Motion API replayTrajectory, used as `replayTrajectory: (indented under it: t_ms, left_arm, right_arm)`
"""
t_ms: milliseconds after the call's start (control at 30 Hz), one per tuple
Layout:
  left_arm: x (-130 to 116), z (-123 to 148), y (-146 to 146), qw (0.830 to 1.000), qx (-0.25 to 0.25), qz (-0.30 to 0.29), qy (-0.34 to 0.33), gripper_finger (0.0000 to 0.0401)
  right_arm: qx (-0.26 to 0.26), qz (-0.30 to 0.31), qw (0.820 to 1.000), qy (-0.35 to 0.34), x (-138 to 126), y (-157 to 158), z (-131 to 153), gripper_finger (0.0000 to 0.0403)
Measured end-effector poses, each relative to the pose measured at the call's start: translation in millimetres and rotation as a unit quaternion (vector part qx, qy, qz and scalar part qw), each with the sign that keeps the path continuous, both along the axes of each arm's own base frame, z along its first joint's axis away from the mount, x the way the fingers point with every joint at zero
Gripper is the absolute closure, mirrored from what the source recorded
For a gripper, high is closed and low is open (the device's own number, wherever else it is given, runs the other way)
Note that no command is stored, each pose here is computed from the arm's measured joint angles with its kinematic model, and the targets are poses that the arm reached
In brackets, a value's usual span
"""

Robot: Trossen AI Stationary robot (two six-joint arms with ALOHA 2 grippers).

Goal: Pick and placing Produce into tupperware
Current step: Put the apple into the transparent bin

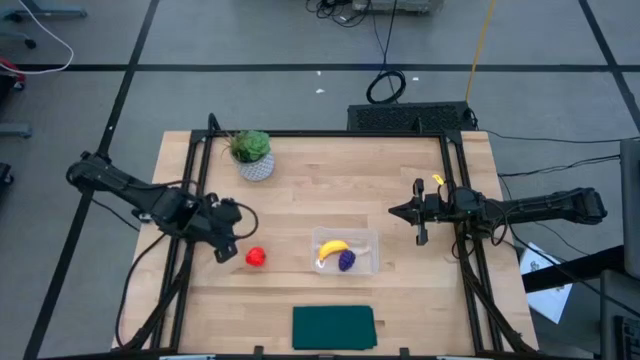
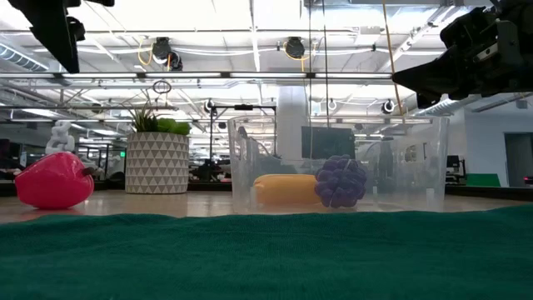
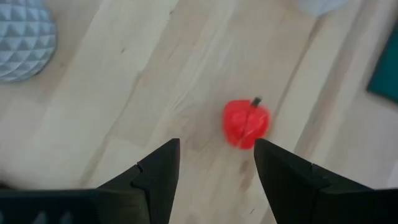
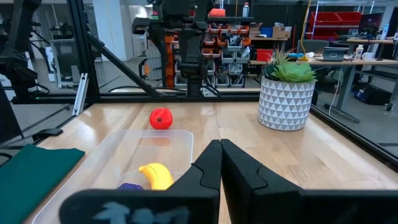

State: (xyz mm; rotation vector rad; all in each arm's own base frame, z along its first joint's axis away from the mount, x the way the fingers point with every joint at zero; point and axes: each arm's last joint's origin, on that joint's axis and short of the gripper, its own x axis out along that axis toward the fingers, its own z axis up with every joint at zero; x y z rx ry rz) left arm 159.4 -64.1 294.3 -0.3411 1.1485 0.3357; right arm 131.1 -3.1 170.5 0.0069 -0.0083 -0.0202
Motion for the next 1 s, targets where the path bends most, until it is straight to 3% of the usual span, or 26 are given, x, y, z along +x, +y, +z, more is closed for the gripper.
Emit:
replayTrajectory:
  t_ms: [300, 1000]
  left_arm:
    - [19, 17, 1, 0.999, -0.008, -0.03, 0.028, 0.0189]
    - [27, 12, -2, 0.998, 0.011, -0.045, 0.047, 0.019]
  right_arm:
    - [0.0, 0.0, 1.0, 0.0, 0, 0, 0, 0.0403]
    - [0.0, 0.0, 1.0, 0.0, 0, 0, 0, 0.0403]
